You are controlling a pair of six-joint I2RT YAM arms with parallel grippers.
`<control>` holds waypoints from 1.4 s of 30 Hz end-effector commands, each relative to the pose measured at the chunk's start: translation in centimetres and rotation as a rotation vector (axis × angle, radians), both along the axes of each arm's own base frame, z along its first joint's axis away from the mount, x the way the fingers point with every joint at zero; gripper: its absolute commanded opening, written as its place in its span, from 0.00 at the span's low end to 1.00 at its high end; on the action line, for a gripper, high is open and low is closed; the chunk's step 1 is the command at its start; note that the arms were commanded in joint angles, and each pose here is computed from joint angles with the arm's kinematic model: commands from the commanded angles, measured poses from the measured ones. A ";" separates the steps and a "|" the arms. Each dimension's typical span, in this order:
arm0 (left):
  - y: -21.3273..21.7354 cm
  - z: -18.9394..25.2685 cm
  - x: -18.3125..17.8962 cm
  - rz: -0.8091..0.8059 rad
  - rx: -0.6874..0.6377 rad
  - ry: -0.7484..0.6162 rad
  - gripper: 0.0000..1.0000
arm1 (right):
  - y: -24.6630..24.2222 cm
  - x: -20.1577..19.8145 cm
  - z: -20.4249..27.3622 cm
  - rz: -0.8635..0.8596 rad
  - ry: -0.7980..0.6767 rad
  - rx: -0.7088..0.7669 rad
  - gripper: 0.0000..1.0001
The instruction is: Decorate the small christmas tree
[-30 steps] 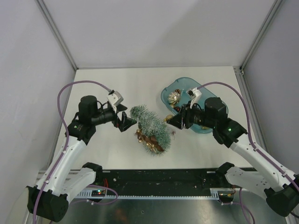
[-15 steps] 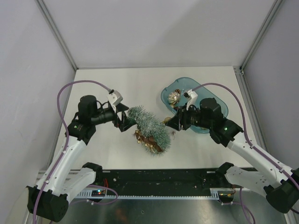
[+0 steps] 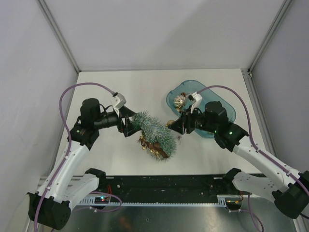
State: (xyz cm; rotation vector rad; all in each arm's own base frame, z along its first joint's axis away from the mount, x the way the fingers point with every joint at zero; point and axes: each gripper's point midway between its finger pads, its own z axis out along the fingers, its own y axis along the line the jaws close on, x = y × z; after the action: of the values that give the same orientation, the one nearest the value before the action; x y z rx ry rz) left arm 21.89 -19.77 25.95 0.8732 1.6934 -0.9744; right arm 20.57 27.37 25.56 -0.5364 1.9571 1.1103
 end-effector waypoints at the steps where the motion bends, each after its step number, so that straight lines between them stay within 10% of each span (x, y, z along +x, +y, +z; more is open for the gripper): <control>1: -0.9 1.9 -0.7 -0.056 -0.053 -0.026 0.91 | 0.7 0.4 1.8 0.009 -0.056 0.056 0.32; 15: -1.0 1.5 -0.7 -0.054 -0.053 -0.033 0.89 | 0.0 0.7 -1.1 -0.045 -0.025 -0.002 0.34; 30: -0.2 0.7 0.4 0.013 -0.029 -0.036 0.93 | -1.0 0.7 -1.5 -0.083 -0.022 -0.011 0.63; 42: 0.0 0.7 0.6 0.032 -0.027 -0.038 0.95 | -3.4 1.0 -1.0 -0.133 -0.037 -0.015 0.68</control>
State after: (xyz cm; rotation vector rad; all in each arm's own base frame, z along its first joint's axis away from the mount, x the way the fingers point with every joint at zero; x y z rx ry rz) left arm 22.11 -20.05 25.86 0.8563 1.6874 -0.9792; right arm 21.19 25.30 23.42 -0.4468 1.9837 1.0210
